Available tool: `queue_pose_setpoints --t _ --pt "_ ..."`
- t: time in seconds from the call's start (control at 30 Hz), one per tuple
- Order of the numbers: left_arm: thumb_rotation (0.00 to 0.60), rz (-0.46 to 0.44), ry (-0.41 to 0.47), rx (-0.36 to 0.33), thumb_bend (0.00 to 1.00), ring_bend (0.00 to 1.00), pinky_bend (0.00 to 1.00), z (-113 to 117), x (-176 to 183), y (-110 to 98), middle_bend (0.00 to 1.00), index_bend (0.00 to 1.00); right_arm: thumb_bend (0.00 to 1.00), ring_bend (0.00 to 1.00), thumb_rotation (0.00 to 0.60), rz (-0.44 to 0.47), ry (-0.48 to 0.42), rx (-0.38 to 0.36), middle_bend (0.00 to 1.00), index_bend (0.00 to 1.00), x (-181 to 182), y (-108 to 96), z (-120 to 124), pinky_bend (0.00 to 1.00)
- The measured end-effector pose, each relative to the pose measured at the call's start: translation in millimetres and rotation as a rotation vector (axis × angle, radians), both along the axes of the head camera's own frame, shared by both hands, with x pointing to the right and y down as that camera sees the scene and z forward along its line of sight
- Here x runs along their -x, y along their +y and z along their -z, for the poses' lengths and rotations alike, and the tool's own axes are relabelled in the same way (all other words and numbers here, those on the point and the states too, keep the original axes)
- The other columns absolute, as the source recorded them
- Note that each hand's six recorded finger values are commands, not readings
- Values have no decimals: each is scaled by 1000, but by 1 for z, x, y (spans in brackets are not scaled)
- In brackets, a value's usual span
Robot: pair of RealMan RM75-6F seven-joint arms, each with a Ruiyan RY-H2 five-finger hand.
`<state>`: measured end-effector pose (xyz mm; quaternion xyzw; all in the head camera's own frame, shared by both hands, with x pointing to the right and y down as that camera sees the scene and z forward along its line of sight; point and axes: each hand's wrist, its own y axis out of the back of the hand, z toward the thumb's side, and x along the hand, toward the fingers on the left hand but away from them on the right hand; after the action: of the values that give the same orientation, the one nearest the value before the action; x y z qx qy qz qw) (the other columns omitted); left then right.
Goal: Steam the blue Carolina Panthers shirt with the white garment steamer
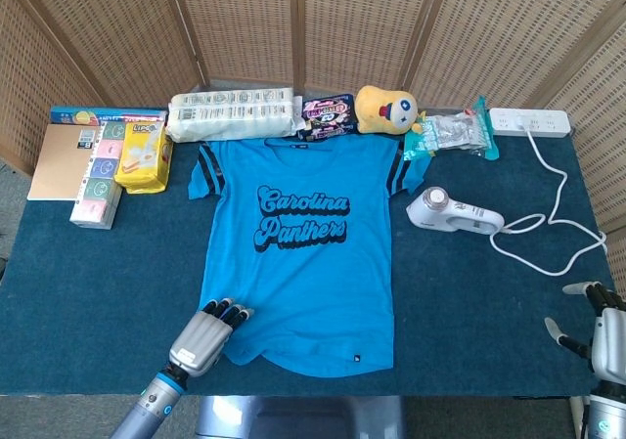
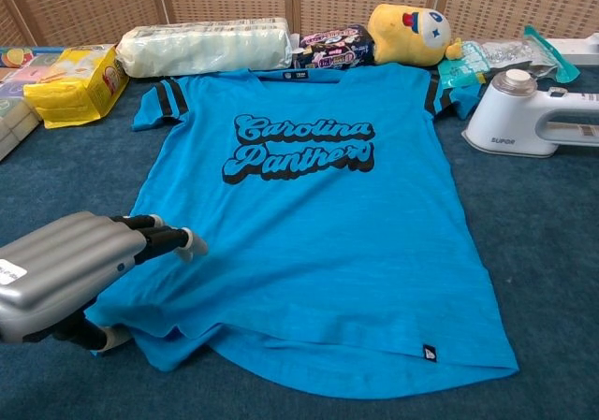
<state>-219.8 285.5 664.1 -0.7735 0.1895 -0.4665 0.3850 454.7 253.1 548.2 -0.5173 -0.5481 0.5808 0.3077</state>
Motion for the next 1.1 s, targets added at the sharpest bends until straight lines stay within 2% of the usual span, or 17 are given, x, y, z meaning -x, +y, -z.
queue_pose_setpoints --t 0.27,0.43,0.63,0.9,1.1 --pt "600 -16 -1 10 301 267 330 -3 -6 -1 338 277 214 395 600 -6 3 -5 391 424 -1 0 1 384" --pt "600 -3 4 -7 430 341 378 -9 -8 -5 400 352 214 396 600 -3 0 -7 391 430 0 -1 0 384" --pt "600 -3 2 -14 554 380 429 -13 -12 -9 439 409 213 396 600 6 -6 -11 392 434 3 -6 -2 384" --pt "600 9 22 -35 633 410 506 -6 -15 -14 481 455 214 396 600 35 -26 -19 392 434 13 -22 -3 385" --pt "600 7 27 -45 652 419 533 -2 -11 -12 492 466 226 396 600 60 -57 -20 392 432 23 -39 -7 412"
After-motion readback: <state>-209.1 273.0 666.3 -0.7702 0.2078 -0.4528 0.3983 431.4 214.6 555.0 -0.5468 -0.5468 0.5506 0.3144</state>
